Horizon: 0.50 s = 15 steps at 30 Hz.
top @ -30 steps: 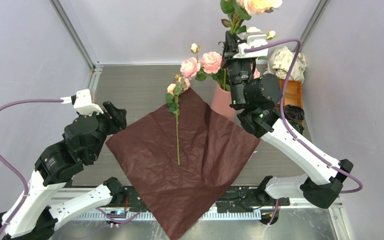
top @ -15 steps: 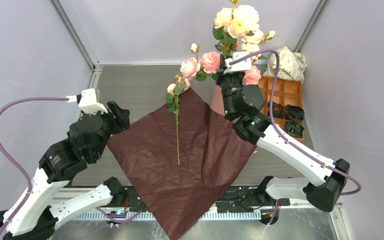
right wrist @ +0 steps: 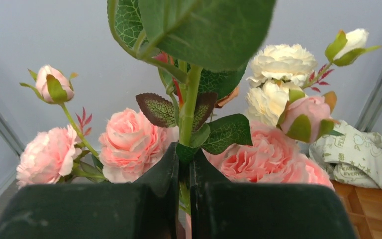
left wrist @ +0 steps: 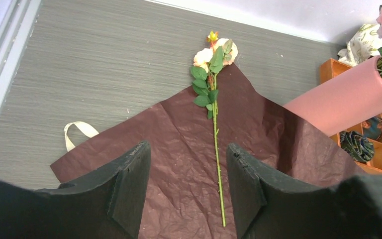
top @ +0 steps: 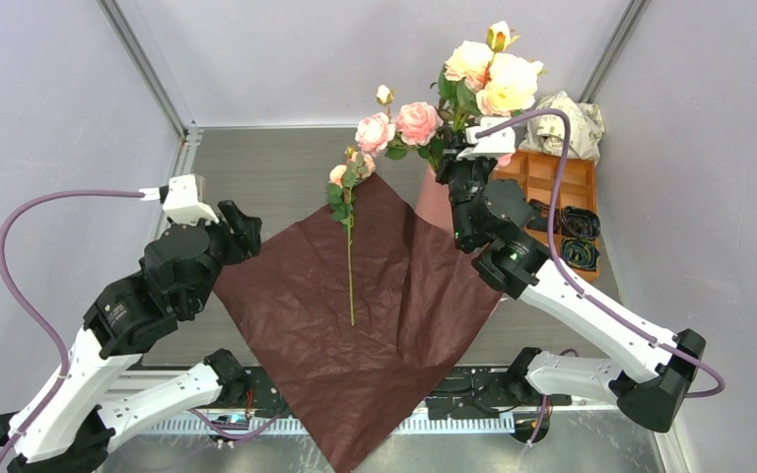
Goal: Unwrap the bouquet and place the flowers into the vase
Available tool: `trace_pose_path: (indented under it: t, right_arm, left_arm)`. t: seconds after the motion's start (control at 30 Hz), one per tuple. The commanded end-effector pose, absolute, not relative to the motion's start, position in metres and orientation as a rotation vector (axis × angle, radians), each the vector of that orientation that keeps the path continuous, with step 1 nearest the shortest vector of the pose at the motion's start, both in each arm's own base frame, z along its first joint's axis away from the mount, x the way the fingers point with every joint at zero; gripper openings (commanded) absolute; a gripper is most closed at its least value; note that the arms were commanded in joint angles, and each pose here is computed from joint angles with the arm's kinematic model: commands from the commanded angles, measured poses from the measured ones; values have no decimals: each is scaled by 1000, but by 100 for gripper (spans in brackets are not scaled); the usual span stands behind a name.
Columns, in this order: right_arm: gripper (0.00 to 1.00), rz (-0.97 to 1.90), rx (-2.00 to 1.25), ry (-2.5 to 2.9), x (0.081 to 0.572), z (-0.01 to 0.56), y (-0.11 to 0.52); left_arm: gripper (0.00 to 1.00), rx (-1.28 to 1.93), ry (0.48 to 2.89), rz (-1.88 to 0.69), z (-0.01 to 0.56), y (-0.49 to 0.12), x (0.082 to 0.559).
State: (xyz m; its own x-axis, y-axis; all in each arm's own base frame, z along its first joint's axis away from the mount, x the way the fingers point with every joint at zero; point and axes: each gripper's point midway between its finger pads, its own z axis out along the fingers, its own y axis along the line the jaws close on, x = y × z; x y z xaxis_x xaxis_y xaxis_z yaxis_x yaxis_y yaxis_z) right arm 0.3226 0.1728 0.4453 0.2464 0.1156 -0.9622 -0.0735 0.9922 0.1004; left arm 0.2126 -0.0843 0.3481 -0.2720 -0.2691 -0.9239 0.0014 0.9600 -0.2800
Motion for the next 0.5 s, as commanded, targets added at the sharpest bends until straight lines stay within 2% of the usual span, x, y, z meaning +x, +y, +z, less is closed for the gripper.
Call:
trace_pose_path:
  t: [0.0, 0.3, 0.37, 0.47]
  right_arm:
    - [9, 115, 52, 1403, 322, 420, 171]
    - [18, 96, 21, 1551, 326, 382, 180]
    - [26, 102, 7, 1593, 322, 373, 181]
    - [45, 137, -11, 1643, 316, 371, 183]
  left_arm:
    - [57, -226, 1789, -331, 359, -94, 218]
    - [57, -225, 1792, -346, 358, -97, 218]
    - [57, -225, 1792, -345, 357, -98, 218]
    - [58, -223, 1794, -339, 355, -98, 220]
